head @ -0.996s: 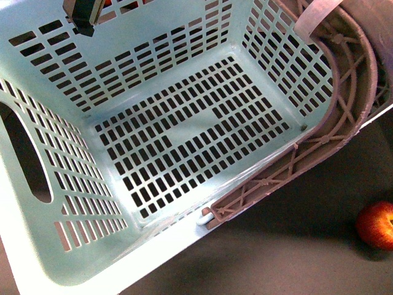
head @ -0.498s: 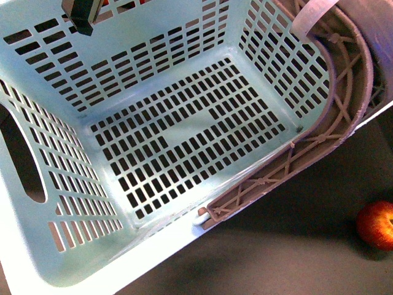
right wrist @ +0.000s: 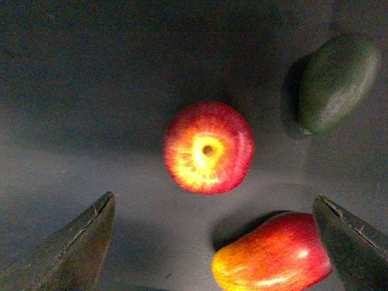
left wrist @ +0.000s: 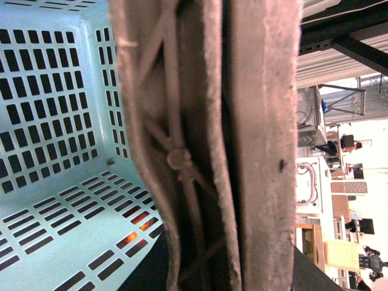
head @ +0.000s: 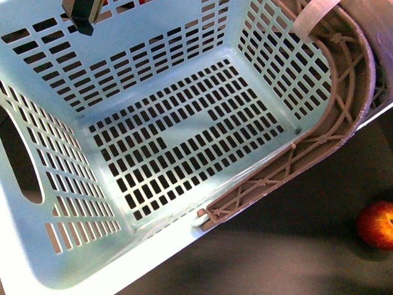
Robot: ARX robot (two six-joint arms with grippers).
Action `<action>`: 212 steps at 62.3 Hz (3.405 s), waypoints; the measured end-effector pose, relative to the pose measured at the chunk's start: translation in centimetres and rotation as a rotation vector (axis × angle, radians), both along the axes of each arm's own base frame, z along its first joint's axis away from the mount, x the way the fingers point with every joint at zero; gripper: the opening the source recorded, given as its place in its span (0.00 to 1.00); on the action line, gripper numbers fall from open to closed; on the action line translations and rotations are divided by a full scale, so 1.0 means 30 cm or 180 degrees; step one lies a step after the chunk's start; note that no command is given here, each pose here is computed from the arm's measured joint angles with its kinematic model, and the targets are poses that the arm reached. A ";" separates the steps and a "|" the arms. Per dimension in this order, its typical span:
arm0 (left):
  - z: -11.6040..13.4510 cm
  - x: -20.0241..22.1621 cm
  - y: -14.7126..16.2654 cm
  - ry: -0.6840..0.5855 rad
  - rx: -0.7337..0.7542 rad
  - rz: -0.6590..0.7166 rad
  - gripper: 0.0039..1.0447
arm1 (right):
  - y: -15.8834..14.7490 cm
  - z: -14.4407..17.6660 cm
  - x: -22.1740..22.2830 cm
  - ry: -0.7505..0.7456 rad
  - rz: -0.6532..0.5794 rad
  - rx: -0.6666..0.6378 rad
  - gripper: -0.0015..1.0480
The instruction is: Pick apple with right arm and hold basket with left
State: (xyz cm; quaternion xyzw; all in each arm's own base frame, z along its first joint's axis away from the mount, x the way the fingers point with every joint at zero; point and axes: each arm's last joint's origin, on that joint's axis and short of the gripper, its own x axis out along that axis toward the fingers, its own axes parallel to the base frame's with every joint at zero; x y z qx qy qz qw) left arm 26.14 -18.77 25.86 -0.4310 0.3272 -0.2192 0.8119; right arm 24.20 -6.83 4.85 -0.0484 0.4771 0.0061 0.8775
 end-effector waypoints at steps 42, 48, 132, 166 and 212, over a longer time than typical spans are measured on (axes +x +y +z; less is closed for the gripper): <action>0.000 0.000 0.000 -0.0001 0.0001 0.0000 0.16 | -0.008 -0.196 0.134 0.0437 0.0014 -0.0131 0.92; 0.000 0.000 0.000 0.0000 0.0000 0.0000 0.16 | -0.003 -0.220 0.134 0.0497 0.0020 -0.0114 0.92; 0.000 0.000 0.000 0.0000 0.0000 0.0000 0.16 | -0.003 -0.157 0.131 0.0316 0.0216 -0.0155 0.73; 0.000 0.000 0.000 0.0000 0.0000 0.0001 0.16 | -0.019 0.427 0.056 -0.1234 0.0468 -0.0057 0.72; 0.000 0.000 0.000 0.0000 0.0000 0.0001 0.16 | 0.504 0.674 0.066 -0.1904 0.1472 0.0418 0.72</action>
